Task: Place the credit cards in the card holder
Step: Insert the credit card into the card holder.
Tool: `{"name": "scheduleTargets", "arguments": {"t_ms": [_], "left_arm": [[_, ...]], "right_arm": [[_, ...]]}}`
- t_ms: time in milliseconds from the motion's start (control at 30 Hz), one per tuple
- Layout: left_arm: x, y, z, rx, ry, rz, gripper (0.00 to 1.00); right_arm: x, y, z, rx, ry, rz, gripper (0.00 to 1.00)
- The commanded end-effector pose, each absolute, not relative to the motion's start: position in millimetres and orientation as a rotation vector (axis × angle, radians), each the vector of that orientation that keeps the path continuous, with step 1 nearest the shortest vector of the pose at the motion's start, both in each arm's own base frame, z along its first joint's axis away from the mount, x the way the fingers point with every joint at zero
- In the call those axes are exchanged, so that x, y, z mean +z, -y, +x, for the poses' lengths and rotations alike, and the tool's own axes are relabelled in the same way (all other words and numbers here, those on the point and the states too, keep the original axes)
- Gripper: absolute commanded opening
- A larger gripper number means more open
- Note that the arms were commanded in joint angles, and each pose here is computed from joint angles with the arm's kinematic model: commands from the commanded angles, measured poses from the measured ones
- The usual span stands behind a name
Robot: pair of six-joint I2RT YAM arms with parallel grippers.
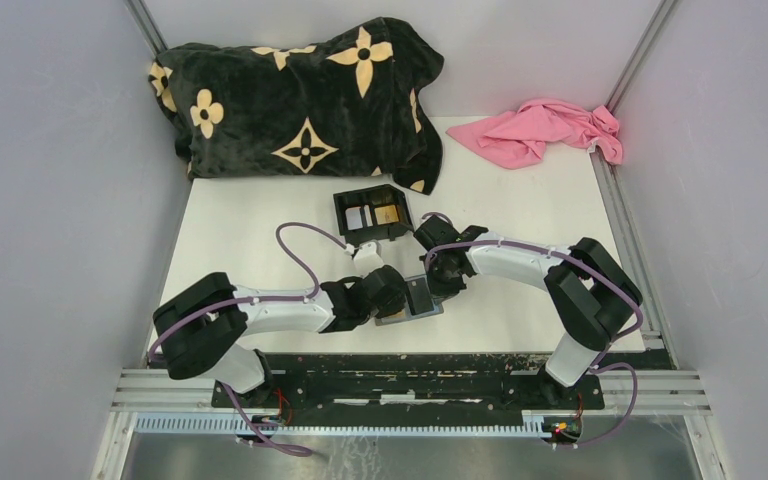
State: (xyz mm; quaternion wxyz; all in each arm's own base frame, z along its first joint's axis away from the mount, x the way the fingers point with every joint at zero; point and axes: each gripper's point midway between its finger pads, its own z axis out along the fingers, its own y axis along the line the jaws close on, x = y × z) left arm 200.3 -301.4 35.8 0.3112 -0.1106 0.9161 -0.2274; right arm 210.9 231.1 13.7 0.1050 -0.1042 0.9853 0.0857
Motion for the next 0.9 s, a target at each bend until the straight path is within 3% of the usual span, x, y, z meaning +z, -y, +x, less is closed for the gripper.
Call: {"name": "scheduleTargets", "arguments": {"t_ms": [0,267,867], "left_arm": [[42,295,207,-0.553,-2.375,-0.254,0.22],[32,297,210,-0.466,-2.408,-0.21,0.08],[17,316,212,-0.411,-2.471,-0.098,0.03]], "right_arm": [[-2,-226,216,0.185,-2.904,-0.313,0.05],[-4,-226,216,0.188,-2.908,-0.316,0.05],[-4,-225,214,0.194,-2.908,-0.304,0.05]]}}
